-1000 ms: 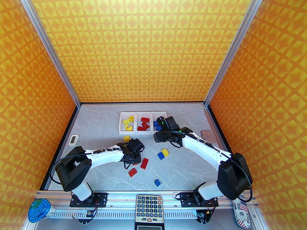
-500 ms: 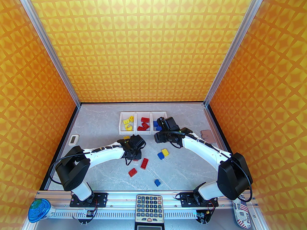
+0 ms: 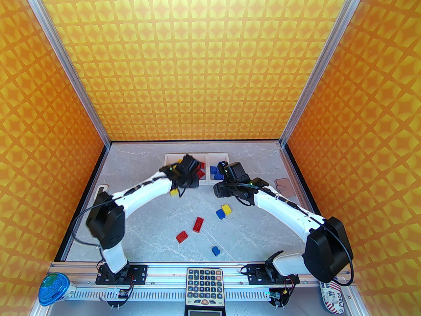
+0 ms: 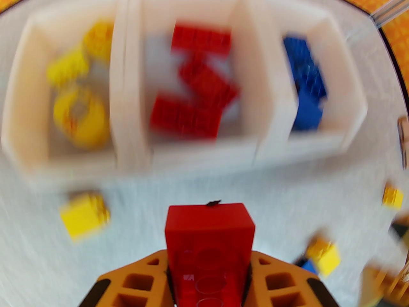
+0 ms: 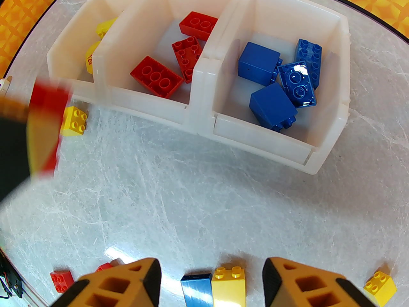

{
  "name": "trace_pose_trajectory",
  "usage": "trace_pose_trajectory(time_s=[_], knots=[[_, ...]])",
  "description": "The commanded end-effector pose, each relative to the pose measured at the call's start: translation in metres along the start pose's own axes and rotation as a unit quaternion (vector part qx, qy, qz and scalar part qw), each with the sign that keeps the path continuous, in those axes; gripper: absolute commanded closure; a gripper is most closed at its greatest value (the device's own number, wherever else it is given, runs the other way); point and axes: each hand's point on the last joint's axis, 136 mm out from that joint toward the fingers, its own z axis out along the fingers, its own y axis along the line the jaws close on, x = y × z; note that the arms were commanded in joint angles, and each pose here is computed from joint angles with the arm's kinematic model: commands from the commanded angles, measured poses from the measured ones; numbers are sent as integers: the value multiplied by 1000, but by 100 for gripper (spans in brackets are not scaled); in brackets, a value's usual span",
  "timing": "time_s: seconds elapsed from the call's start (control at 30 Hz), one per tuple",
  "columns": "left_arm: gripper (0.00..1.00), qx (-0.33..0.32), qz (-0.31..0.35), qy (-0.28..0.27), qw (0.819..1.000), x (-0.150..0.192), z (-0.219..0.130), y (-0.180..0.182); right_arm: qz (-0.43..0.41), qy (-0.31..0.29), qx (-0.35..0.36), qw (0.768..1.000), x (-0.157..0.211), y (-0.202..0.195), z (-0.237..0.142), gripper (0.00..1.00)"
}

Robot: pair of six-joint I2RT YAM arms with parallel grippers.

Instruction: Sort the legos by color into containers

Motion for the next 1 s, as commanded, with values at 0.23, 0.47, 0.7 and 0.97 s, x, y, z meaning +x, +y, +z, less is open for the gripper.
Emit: trace_pose_trajectory(time_s=[0.23, 0.47, 0.7, 0.97], knots=[[74, -25, 32, -25, 999, -65, 42, 20, 12, -8, 16, 1000, 15, -7, -19, 42], [75, -20, 43, -34, 998, -74, 61, 19, 15, -9, 16, 1000, 19, -9, -22, 42], [73, -20, 47, -30, 998, -73, 63, 19, 13, -9, 18, 1000, 19, -9, -24, 42], [23, -10, 54, -38, 998, -79, 51, 15, 16, -5, 10, 1000, 21, -7, -21, 42]])
